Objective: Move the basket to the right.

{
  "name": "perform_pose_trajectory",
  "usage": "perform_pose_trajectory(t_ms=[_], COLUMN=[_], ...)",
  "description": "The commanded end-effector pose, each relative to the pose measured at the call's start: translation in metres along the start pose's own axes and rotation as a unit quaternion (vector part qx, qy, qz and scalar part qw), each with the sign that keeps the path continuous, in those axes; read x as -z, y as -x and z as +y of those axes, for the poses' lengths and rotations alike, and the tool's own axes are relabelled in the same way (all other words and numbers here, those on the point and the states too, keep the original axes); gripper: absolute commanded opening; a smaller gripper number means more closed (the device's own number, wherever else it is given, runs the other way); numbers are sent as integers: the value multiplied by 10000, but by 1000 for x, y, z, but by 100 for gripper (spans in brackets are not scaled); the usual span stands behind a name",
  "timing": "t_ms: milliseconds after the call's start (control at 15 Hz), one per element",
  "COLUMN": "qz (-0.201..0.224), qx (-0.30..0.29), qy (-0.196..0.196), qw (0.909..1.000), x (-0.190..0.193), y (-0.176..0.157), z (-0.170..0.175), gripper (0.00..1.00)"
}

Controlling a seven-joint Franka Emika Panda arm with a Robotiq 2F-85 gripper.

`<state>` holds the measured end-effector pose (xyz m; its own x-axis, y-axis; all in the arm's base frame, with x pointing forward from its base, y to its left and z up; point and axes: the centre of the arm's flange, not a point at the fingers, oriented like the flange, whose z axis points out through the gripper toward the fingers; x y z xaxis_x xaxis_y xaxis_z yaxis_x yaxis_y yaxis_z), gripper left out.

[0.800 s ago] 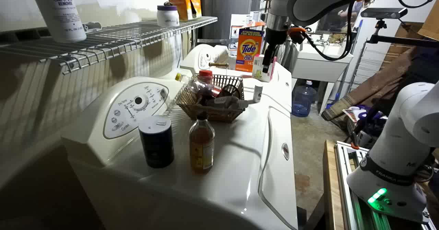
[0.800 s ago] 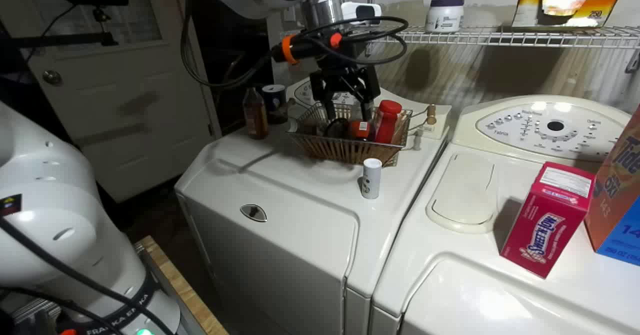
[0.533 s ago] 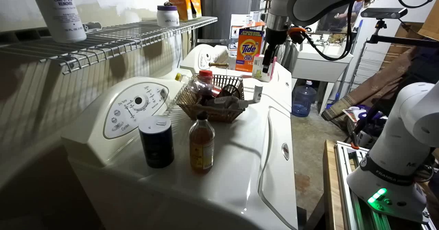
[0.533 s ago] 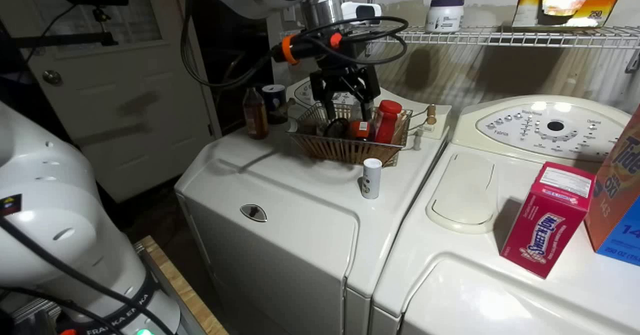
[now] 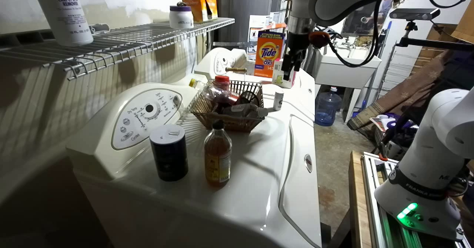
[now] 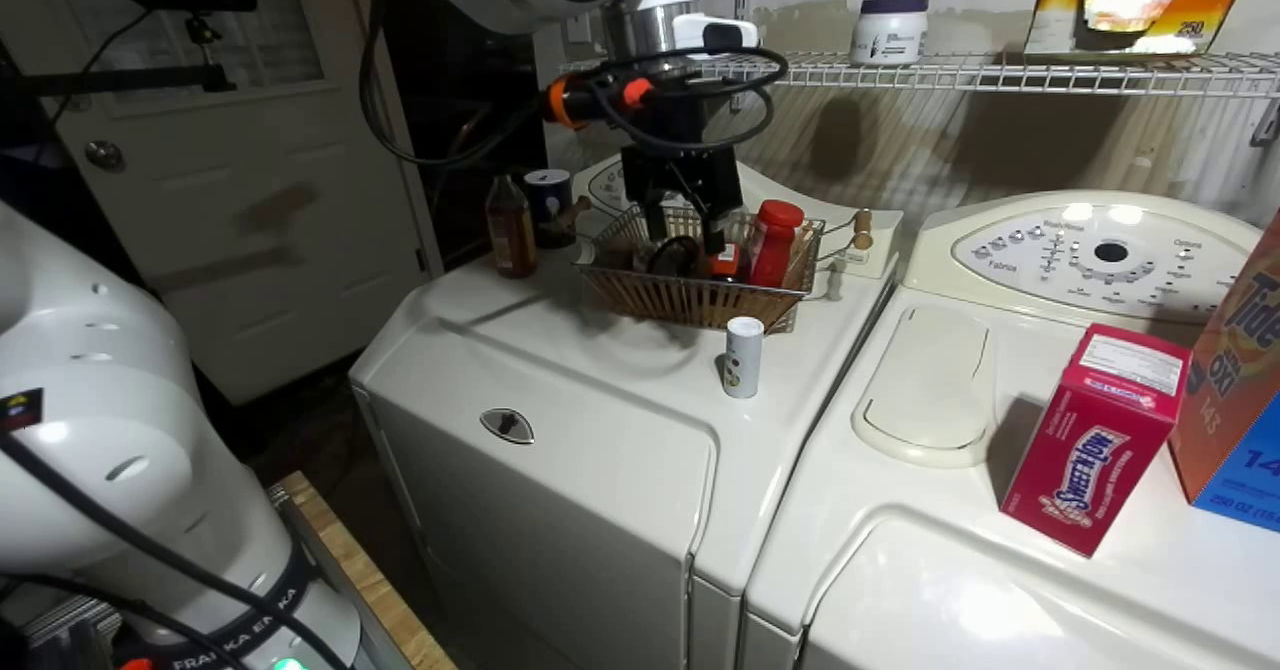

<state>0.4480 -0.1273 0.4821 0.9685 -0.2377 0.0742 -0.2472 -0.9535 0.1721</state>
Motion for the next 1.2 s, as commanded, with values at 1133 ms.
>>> perform_pose_trajectory(t_ms=[1133], qz=[-262], qx=[-3063], qy=[-1509], qw=[9395], x=[-48], y=[-48], z=[24], gripper=[100])
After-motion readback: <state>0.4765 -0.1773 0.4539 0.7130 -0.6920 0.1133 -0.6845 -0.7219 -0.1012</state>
